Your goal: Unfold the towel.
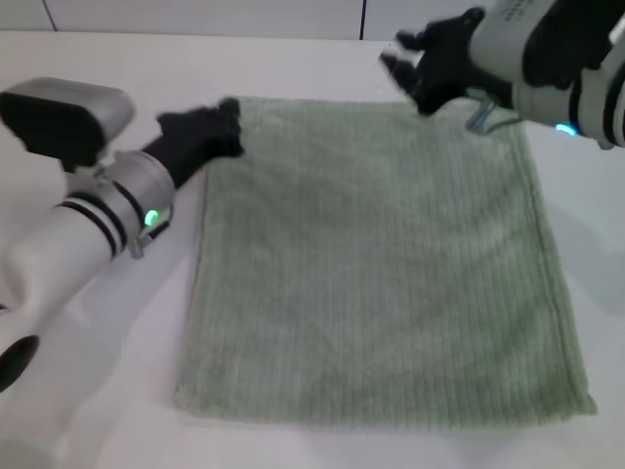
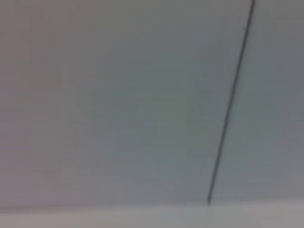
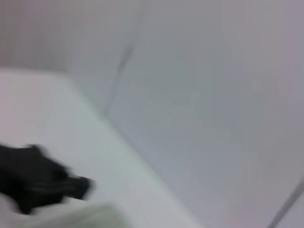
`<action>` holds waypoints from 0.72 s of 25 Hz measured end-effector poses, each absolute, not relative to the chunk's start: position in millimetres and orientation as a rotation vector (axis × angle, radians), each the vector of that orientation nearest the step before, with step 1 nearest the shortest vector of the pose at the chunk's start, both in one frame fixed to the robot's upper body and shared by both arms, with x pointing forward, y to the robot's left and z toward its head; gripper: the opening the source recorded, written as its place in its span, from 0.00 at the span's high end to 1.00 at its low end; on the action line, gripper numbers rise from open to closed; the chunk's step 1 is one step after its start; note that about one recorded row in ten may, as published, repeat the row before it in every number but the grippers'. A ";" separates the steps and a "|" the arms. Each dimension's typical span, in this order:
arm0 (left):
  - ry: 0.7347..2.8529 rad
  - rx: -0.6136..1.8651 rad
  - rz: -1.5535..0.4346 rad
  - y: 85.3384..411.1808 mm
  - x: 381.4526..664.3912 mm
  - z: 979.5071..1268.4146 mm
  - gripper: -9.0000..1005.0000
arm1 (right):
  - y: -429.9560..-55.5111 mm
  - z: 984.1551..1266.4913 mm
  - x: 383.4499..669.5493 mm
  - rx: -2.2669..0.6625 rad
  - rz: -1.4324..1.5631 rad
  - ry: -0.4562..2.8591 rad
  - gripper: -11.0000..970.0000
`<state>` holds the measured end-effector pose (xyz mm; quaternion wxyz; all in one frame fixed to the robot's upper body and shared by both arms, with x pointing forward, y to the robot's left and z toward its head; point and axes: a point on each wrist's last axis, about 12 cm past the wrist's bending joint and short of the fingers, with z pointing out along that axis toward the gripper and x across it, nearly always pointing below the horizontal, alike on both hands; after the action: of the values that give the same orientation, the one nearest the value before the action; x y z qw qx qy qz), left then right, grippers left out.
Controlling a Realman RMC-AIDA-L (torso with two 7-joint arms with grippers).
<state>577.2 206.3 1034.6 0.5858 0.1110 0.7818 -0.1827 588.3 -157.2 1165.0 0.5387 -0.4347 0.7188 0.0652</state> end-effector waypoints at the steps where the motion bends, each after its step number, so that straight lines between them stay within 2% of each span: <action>1: 1.762 0.234 -0.427 212.8 575.9 1039.7 0.99 | -164.3 1158.8 594.3 -0.914 0.145 1.687 0.77; 6: 1.613 0.175 -0.423 229.5 572.9 1052.8 0.99 | -171.8 1140.1 606.4 -0.641 0.055 1.652 0.76; 14: 1.397 0.201 -0.319 249.0 566.1 1067.9 0.99 | -149.4 1114.8 609.4 -0.524 -0.167 1.539 0.76; 18: 1.378 0.218 -0.278 251.6 566.7 1069.5 0.99 | -146.2 1110.2 602.4 -0.487 -0.134 1.357 0.76</action>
<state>566.7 251.6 1069.5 0.7575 0.1000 0.6324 -0.1275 602.4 -146.2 1110.2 0.7490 -0.2228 0.6209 -0.0615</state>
